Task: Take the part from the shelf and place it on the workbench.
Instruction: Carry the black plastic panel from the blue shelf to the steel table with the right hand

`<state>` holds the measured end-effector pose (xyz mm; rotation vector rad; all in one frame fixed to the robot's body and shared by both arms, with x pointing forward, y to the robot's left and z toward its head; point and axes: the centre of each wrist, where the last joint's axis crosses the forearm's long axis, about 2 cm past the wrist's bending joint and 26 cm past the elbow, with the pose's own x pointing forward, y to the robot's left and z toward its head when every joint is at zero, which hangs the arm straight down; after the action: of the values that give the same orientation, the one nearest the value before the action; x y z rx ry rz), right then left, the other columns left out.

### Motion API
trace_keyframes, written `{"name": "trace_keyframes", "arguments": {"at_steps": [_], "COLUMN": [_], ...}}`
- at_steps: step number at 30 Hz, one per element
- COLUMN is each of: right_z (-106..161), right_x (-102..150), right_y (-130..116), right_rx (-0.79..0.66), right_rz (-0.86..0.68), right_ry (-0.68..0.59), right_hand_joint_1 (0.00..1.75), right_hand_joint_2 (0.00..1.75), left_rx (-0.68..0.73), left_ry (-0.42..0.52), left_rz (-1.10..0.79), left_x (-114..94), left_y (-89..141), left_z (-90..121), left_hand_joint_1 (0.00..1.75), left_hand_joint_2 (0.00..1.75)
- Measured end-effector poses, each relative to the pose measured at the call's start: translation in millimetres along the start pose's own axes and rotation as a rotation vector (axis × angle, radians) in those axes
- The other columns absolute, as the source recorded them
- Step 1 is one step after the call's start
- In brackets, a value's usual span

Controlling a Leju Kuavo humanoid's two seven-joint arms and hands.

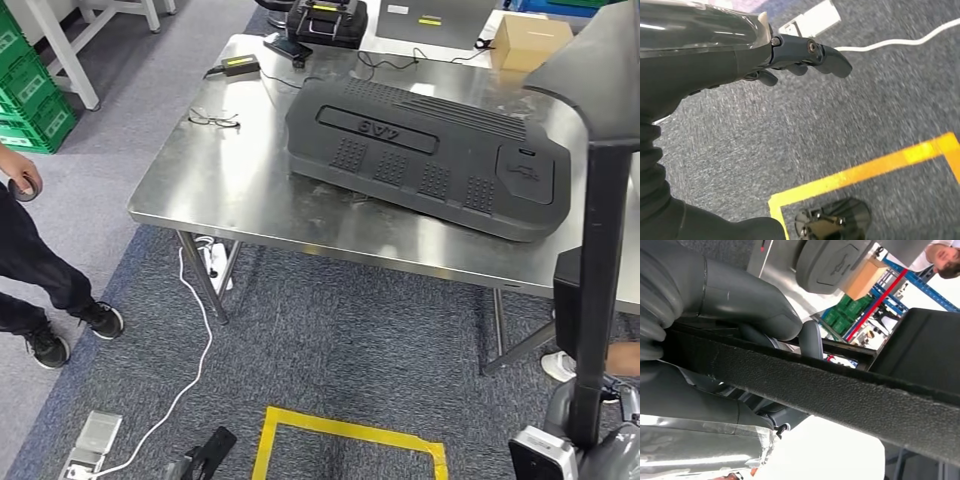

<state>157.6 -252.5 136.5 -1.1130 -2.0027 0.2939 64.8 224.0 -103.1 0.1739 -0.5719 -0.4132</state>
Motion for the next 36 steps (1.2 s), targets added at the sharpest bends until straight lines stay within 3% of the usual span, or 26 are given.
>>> {"name": "trace_keyframes", "arguments": {"at_steps": [15, 36], "right_z": [0.0, 3.8], "right_x": [1.7, 3.4], "right_y": [1.1, 5.7], "right_rx": [0.023, 0.047], "right_rz": [0.044, 0.002], "right_ry": [-0.082, -0.078], "right_hand_joint_1": [1.75, 1.75], "right_hand_joint_2": [1.75, 1.75], "left_rx": [-0.066, -0.065], "left_ry": [-0.038, -0.030], "left_rz": [0.001, -0.002], "left_x": [0.8, -0.4], "left_y": [-1.2, 0.1], "left_z": [-0.3, -0.4], "left_hand_joint_1": [0.00, 0.00], "left_hand_joint_2": [1.75, 1.75]}}
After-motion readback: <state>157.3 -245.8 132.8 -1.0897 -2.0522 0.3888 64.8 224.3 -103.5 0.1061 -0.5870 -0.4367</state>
